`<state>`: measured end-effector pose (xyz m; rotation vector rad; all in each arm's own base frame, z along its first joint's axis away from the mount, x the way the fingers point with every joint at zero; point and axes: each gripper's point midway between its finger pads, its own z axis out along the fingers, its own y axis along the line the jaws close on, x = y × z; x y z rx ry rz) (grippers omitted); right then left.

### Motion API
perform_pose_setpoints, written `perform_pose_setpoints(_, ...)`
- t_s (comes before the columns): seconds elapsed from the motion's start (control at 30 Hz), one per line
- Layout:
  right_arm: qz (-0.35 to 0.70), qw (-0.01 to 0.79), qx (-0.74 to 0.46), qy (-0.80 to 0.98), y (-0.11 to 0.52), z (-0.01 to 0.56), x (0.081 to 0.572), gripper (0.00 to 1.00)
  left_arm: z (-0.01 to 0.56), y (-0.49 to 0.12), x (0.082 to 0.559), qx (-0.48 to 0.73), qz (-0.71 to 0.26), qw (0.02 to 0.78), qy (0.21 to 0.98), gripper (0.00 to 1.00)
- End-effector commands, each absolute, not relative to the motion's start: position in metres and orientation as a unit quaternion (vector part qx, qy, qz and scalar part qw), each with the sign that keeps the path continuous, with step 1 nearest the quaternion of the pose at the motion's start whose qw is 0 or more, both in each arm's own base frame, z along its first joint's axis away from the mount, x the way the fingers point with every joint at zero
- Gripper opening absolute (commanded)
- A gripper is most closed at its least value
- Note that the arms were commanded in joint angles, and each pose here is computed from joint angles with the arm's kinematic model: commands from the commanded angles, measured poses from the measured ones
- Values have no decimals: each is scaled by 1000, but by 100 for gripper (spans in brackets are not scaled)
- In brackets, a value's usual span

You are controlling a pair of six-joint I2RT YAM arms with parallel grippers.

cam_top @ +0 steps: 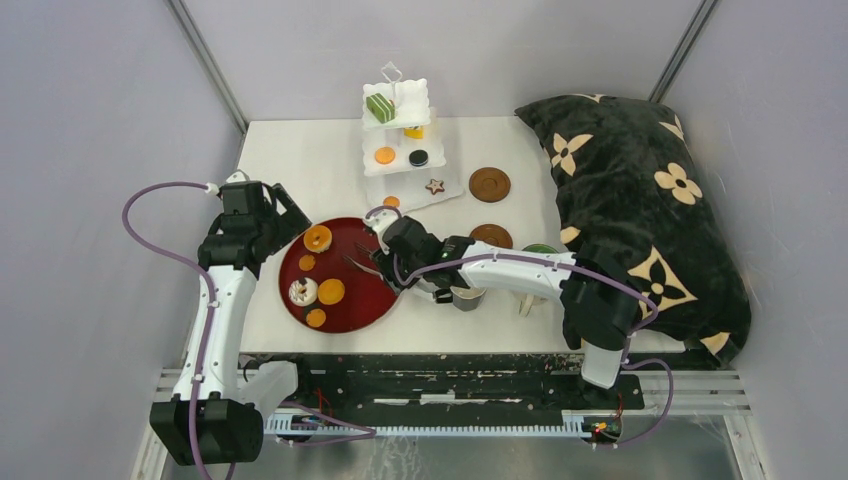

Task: Serve the afternoon tea

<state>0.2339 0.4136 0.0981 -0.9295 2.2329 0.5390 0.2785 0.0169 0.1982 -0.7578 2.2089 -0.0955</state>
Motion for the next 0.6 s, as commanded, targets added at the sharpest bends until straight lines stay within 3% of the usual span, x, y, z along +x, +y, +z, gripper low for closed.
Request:
perform_pose_setpoints(0.0, 248, 370, -340, 828, 447, 133, 248, 49, 203, 21, 281, -293, -30, 405, 866, 99)
perform_pose_setpoints(0.57, 252, 367, -342, 828, 480, 121, 265, 53, 196, 26, 283, -292, -15, 395, 871, 99)
